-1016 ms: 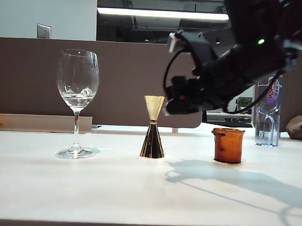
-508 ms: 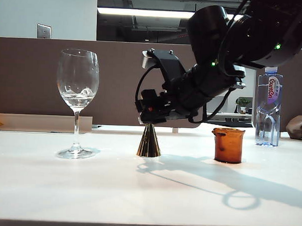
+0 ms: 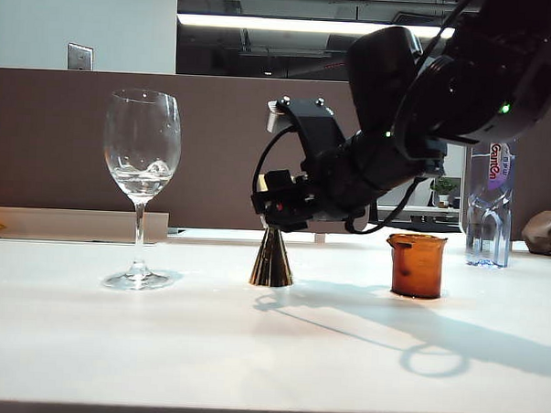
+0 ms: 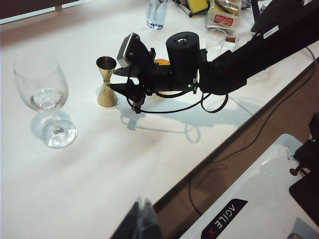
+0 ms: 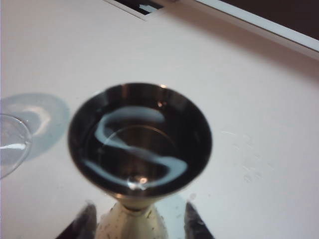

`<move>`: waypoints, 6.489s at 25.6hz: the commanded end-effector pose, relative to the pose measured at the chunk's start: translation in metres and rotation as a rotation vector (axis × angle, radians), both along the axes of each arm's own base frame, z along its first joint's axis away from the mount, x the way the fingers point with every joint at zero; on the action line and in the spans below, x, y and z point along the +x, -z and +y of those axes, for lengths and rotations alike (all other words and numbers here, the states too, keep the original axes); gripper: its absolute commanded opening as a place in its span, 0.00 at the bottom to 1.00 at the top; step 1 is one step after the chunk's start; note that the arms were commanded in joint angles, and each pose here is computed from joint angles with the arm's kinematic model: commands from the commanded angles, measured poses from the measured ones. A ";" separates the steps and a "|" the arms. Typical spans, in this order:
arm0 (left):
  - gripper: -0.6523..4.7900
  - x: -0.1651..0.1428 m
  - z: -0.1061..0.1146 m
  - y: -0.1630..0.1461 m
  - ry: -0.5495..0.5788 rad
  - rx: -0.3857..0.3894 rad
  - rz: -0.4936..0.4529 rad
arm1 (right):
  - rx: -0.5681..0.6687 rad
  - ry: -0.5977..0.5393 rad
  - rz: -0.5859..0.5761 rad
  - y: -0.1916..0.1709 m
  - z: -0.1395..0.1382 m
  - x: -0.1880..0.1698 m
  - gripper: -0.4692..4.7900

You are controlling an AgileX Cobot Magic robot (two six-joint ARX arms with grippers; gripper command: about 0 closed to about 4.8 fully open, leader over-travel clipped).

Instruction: Pick up the small amber measuring cup and pour the water in it into the jigger, then pick up the jigger and pour the water in it into the wine glass.

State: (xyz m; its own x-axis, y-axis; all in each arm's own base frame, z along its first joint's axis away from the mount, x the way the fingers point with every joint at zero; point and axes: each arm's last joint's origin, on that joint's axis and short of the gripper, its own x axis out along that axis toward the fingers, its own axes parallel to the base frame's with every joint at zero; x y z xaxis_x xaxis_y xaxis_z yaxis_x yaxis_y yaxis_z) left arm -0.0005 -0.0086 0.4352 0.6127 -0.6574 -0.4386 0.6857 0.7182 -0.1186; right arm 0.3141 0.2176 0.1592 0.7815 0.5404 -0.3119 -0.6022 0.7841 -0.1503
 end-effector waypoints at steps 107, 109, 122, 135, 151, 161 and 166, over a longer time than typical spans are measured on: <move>0.12 0.000 0.000 -0.001 0.004 -0.006 -0.008 | -0.164 -0.104 -0.243 -0.182 0.079 0.008 0.09; 0.12 0.000 0.000 -0.001 0.004 -0.005 -0.008 | -0.189 -0.112 -0.252 -0.180 0.080 0.009 0.09; 0.12 0.000 0.000 -0.001 0.004 -0.005 -0.008 | -0.377 -0.135 -0.337 -0.166 0.087 0.014 0.09; 0.12 0.000 0.000 -0.001 0.004 -0.005 -0.008 | -0.559 -0.168 -0.442 -0.157 0.100 0.014 0.09; 0.12 0.000 0.000 -0.001 0.004 -0.005 -0.008 | -0.929 -0.139 -0.667 -0.155 0.111 0.014 0.09; 0.12 0.000 0.000 -0.001 0.004 -0.005 -0.008 | -1.022 -0.125 -0.882 -0.169 0.115 0.013 0.09; 0.12 0.000 0.000 -0.001 0.004 -0.005 -0.008 | -1.072 -0.133 -0.960 -0.175 0.116 0.011 0.09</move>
State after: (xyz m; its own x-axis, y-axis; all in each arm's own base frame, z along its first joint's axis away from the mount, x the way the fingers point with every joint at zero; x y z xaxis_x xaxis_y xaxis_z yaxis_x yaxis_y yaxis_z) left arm -0.0005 -0.0086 0.4352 0.6127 -0.6574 -0.4386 0.6857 0.7182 -0.1186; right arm 0.3283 0.3335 0.3224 0.8857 0.4608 -0.0567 -0.0446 -0.0371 -0.9983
